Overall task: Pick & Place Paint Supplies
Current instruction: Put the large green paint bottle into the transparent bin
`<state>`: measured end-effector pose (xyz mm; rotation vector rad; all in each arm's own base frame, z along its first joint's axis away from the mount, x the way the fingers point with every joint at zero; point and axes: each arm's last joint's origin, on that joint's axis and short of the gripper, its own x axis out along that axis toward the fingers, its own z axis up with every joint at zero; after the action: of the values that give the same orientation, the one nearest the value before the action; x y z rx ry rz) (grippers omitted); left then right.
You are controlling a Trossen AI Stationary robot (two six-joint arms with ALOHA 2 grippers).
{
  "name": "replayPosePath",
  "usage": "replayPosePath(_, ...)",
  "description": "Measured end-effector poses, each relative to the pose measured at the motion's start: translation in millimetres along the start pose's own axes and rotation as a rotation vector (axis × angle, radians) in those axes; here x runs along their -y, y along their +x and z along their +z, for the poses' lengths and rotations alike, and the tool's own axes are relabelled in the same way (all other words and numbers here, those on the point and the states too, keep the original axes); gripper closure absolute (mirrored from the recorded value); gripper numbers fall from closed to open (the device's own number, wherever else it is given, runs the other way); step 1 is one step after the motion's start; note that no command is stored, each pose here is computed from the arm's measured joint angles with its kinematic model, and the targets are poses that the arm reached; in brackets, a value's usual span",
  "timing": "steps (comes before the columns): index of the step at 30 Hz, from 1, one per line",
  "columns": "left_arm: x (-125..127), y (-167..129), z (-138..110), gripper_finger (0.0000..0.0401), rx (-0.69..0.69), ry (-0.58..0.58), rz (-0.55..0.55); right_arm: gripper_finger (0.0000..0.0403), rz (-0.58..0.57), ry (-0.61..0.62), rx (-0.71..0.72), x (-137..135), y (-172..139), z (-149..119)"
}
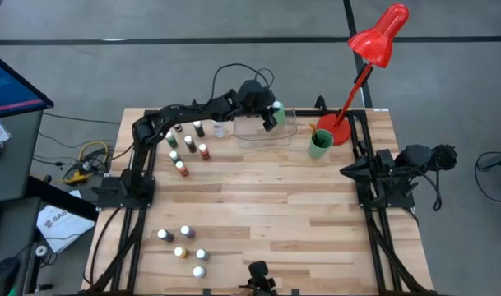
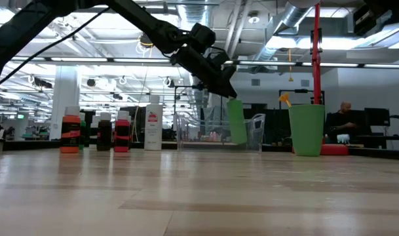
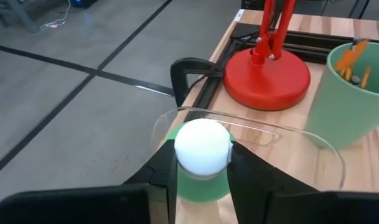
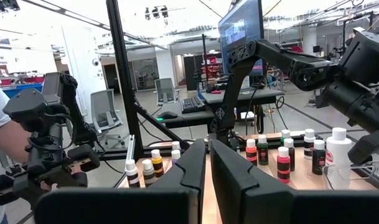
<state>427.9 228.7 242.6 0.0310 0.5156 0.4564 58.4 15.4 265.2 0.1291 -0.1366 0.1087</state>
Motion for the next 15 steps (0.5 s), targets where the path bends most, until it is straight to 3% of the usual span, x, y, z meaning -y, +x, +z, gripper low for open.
replayPosePath(15,7.0,4.9,-2.9,0.0315,0.002,0.008,-0.012,0.0381,0.000,0.000,0.000,0.0,0.0,0.0)
